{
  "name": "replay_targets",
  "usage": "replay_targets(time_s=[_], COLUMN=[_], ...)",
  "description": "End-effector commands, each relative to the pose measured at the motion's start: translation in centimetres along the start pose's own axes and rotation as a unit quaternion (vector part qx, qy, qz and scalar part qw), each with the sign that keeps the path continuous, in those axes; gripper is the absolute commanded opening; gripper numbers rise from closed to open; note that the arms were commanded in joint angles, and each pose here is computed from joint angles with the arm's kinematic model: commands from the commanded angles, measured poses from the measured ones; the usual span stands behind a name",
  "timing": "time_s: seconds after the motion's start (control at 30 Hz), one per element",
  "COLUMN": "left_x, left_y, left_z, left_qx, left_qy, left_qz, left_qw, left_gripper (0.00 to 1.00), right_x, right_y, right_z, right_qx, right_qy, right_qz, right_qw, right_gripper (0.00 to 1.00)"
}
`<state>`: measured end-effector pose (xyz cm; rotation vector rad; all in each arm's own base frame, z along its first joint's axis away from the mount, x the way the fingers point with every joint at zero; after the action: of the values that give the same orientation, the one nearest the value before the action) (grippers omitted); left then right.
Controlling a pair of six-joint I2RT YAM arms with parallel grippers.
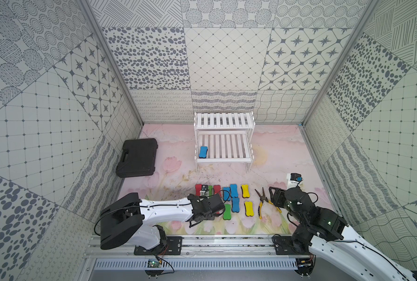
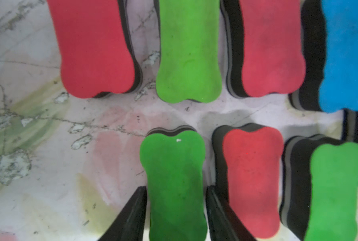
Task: Remove the whiteboard erasers from the shelf
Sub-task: Place the whiteboard eraser at the center of the board, then pick up the whiteboard eraser from the shelf.
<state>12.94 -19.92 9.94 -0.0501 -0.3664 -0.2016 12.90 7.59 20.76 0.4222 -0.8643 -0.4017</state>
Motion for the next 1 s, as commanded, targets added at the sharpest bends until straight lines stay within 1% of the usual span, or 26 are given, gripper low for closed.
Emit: replay_targets(time_s=[0.0, 0.13, 0.2, 0.27, 0.33, 0.47, 0.57, 0.6, 0.7, 0.8, 0.87, 0.97], left_x=[-0.2, -0.1, 0.6, 2.1, 4.3, 10.2, 14.6, 15.9, 19.4, 22.0, 23.0, 24.2], left_y=[0.9, 1.3, 1.7, 2.1, 2.4, 2.5, 1.5, 1.2, 0.8, 1.1, 1.3, 1.4], left_z=[1.3, 3.5, 5.5, 7.7, 9.9, 13.5, 15.7, 16.3, 16.7, 15.6, 14.6, 13.6], left_qx=[0.016, 0.009, -0.001, -0.004, -0.016, -0.036, -0.035, -0.033, -0.039, -0.022, -0.010, 0.011], left_qy=[0.016, 0.009, -0.015, -0.053, -0.088, -0.143, -0.191, -0.206, -0.231, -0.227, -0.223, -0.235], left_qz=[0.009, 0.013, 0.009, 0.001, -0.002, -0.017, -0.048, -0.050, -0.057, -0.057, -0.060, -0.065], left_qw=[1.000, 1.000, 1.000, 0.999, 0.996, 0.989, 0.980, 0.977, 0.970, 0.972, 0.973, 0.970], left_gripper=[0.53, 0.54, 0.55, 0.59, 0.61, 0.63, 0.64, 0.64, 0.66, 0.66, 0.67, 0.68], right_x=[0.4, 0.4, 0.4, 0.4, 1.0, 1.1, 1.1, 1.0, 1.1, 1.1, 1.1, 1.1], right_y=[0.3, 0.3, 0.3, 0.4, 0.9, 0.9, 0.9, 0.9, 1.0, 1.1, 1.1, 1.1], right_z=[0.1, 0.2, 0.2, 0.2, 0.8, 0.7, 0.7, 0.6, 0.5, 0.4, 0.4, 0.4], right_qx=[0.011, 0.014, 0.014, 0.015, 0.026, 0.025, 0.022, 0.020, 0.015, 0.013, 0.013, 0.012], right_qy=[-0.010, -0.009, -0.008, -0.008, -0.015, -0.016, -0.016, -0.015, -0.015, -0.015, -0.016, -0.016], right_qz=[-0.007, -0.009, -0.009, -0.010, -0.016, -0.017, -0.016, -0.015, -0.013, -0.012, -0.012, -0.011], right_qw=[1.000, 1.000, 1.000, 1.000, 0.999, 0.999, 1.000, 1.000, 1.000, 1.000, 1.000, 1.000], right_gripper=[0.56, 0.56, 0.56, 0.56, 0.57, 0.57, 0.57, 0.57, 0.57, 0.57, 0.57, 0.57])
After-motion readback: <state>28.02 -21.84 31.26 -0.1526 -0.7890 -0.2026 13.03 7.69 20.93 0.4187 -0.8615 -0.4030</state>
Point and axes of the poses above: each gripper's point midway between its finger pads, its own z axis back along the fingers, its own y axis along the line the jaws close on, x = y × z, the point moved 8 cm from there along z, back along the fingers, and after that the axes turned 11 degrees about -z, right-handed, at the moved point
